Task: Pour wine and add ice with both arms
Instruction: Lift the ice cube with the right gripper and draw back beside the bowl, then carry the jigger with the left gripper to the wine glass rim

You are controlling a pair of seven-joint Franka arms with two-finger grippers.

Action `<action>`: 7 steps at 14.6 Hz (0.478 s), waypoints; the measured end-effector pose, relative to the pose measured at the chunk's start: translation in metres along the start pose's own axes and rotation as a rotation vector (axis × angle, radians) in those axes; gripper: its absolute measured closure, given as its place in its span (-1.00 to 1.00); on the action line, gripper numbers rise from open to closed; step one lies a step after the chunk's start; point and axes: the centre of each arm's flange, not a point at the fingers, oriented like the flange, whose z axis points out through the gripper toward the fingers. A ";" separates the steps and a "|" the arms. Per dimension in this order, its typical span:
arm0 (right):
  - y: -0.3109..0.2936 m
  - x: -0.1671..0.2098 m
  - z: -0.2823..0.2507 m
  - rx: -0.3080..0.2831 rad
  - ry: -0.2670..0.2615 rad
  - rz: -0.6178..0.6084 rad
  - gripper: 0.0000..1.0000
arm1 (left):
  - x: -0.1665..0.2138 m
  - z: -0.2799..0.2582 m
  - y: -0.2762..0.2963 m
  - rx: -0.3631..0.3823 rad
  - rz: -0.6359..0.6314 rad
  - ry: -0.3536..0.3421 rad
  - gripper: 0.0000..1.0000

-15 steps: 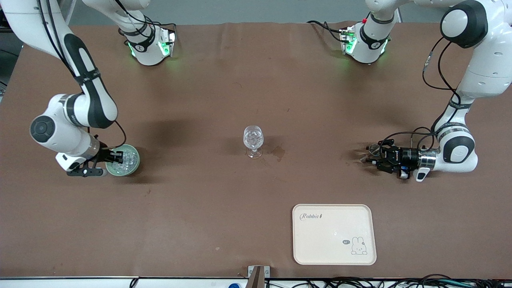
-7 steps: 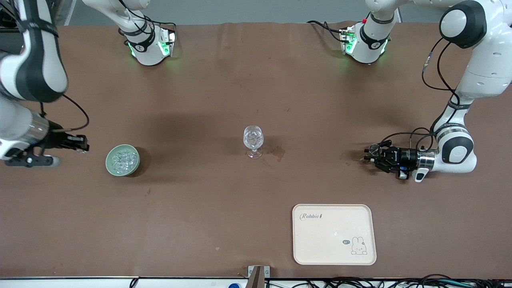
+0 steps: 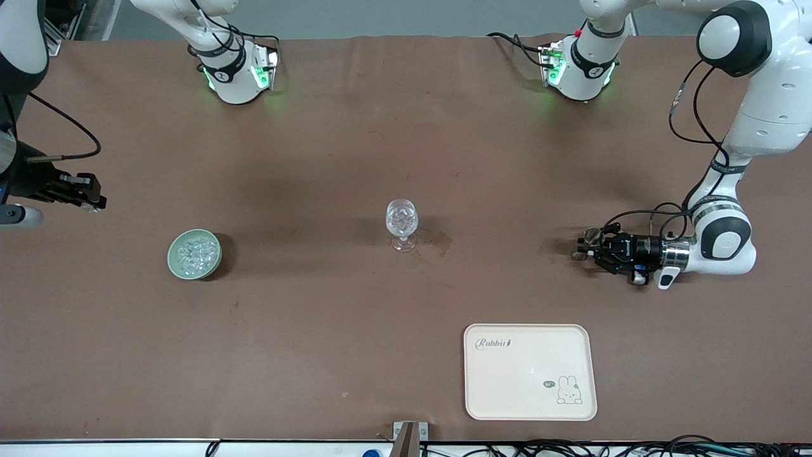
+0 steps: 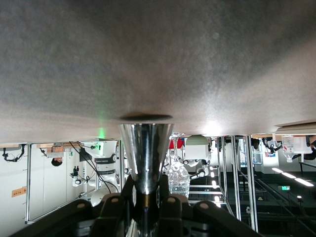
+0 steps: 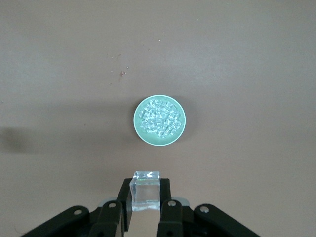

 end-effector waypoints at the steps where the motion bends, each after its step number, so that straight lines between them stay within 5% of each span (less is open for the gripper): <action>1: -0.003 -0.002 -0.003 0.000 0.001 -0.005 0.49 | -0.001 0.000 0.000 0.002 0.002 -0.009 0.57; 7: -0.020 -0.005 -0.008 -0.002 0.003 -0.033 0.49 | -0.032 0.018 0.019 0.036 0.051 -0.073 0.57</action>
